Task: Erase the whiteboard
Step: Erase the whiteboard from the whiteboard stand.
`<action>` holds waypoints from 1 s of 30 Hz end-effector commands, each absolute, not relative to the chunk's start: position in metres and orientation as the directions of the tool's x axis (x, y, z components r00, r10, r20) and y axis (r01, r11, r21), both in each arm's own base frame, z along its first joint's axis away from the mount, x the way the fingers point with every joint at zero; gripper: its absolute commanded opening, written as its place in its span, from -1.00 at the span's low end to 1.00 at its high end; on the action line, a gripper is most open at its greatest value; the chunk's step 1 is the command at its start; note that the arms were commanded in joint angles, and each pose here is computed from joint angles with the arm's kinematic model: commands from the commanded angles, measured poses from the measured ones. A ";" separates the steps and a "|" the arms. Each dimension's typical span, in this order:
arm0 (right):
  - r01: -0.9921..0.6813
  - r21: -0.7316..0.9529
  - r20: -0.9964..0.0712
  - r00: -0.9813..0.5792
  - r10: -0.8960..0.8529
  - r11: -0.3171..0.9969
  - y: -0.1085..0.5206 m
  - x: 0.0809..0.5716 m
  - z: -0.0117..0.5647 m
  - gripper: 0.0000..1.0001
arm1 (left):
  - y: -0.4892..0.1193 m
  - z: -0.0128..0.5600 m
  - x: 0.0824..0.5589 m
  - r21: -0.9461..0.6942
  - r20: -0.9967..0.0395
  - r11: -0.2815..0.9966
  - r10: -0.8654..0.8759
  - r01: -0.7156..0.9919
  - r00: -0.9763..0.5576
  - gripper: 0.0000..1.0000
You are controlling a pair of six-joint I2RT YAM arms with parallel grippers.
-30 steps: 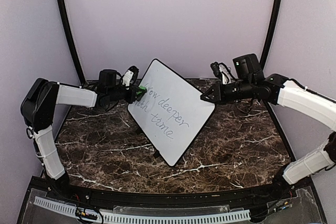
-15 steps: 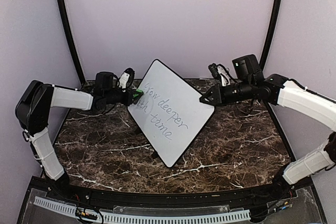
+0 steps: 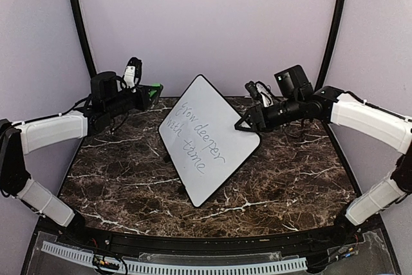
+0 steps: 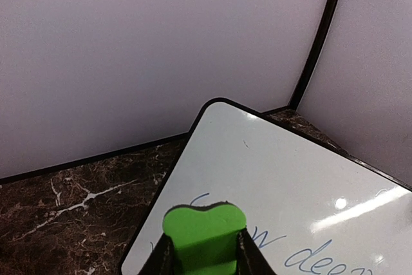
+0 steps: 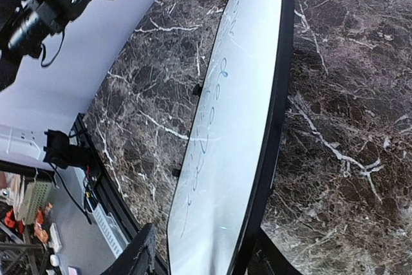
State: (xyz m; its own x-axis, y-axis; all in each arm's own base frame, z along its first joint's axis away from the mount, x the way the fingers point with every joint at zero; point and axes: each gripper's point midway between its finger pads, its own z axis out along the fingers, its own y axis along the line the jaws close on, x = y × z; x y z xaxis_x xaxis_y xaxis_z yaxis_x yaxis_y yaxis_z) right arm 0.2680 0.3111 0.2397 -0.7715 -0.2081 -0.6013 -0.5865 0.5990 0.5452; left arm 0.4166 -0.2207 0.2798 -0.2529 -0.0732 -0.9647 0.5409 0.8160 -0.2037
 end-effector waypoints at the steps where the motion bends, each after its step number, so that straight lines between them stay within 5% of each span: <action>1: -0.563 0.571 -0.591 -0.787 -0.177 0.598 0.316 0.283 0.254 -0.05 | -0.228 0.285 0.398 -0.207 -0.956 0.825 -0.056 0.525 -0.288 -1.00; 14: -0.512 0.591 -0.508 -0.836 -0.205 0.623 0.329 0.334 0.259 -0.02 | -0.239 0.260 0.352 -0.193 -0.906 0.836 0.049 0.514 -0.421 -1.00; 30: -0.548 0.557 -0.552 -0.806 -0.216 0.624 0.329 0.340 0.263 -0.05 | -0.216 0.127 0.299 -0.289 -0.727 0.913 -0.013 0.290 -0.686 -1.00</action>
State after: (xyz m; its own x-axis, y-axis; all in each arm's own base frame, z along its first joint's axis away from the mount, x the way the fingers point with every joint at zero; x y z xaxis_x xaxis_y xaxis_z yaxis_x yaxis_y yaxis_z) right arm 0.3396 0.3288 0.2480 -0.8315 -0.2107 -0.5139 -0.5150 0.6391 0.5712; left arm 0.3049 -0.2196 0.1496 -0.6398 0.0199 -0.7683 0.3636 0.8886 -0.2797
